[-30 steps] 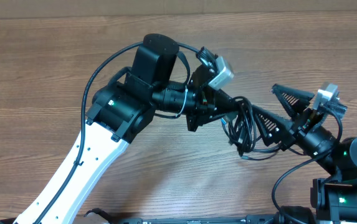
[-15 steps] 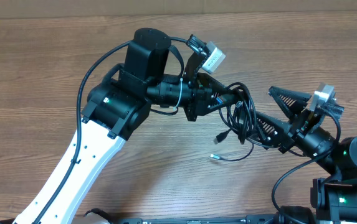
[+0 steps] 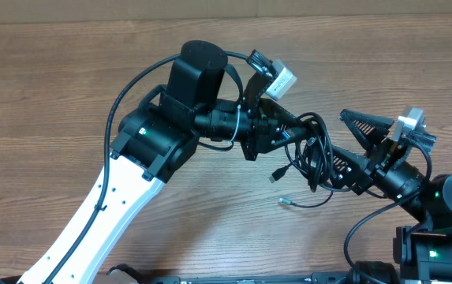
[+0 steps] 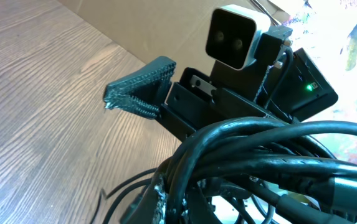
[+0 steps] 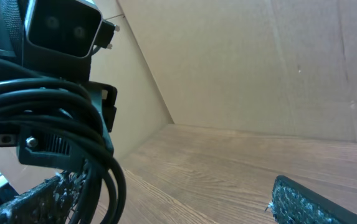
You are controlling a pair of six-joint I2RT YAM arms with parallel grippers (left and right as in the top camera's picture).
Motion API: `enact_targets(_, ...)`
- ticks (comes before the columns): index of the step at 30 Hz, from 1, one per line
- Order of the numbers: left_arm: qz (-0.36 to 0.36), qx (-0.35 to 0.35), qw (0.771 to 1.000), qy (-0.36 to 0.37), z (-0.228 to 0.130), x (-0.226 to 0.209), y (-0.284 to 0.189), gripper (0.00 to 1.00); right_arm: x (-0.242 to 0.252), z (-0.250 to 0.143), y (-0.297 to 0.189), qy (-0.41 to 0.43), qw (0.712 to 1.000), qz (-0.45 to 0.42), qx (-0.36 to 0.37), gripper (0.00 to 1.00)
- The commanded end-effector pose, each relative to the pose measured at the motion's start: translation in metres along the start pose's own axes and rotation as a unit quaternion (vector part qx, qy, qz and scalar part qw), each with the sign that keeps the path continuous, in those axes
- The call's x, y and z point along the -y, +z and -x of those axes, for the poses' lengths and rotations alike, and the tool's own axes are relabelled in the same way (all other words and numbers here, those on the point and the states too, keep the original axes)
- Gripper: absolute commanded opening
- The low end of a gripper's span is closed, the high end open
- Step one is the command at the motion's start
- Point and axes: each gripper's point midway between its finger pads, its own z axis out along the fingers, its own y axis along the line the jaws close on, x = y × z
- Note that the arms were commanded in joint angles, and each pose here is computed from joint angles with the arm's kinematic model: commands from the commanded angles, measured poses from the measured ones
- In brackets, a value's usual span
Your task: Untangle cables
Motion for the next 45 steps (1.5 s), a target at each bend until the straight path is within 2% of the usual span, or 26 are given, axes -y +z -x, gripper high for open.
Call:
enact_targets(1,-0.017,-0.001,1.000,-0.001,0.002,0.010,0.002,0.04,-0.006,0.004,-0.001,-0.011,1.000,0.006,0.004,0.99)
enact_targets(17,-0.067,-0.015,0.998,0.003,-0.003,0.027,0.001,0.04,0.023,-0.008,0.013,0.026,0.999,-0.016,-0.019,0.98)
enact_targets(45,-0.072,-0.016,0.997,0.003,-0.003,0.029,0.000,0.04,0.055,-0.005,0.014,0.038,0.995,-0.089,0.001,0.98)
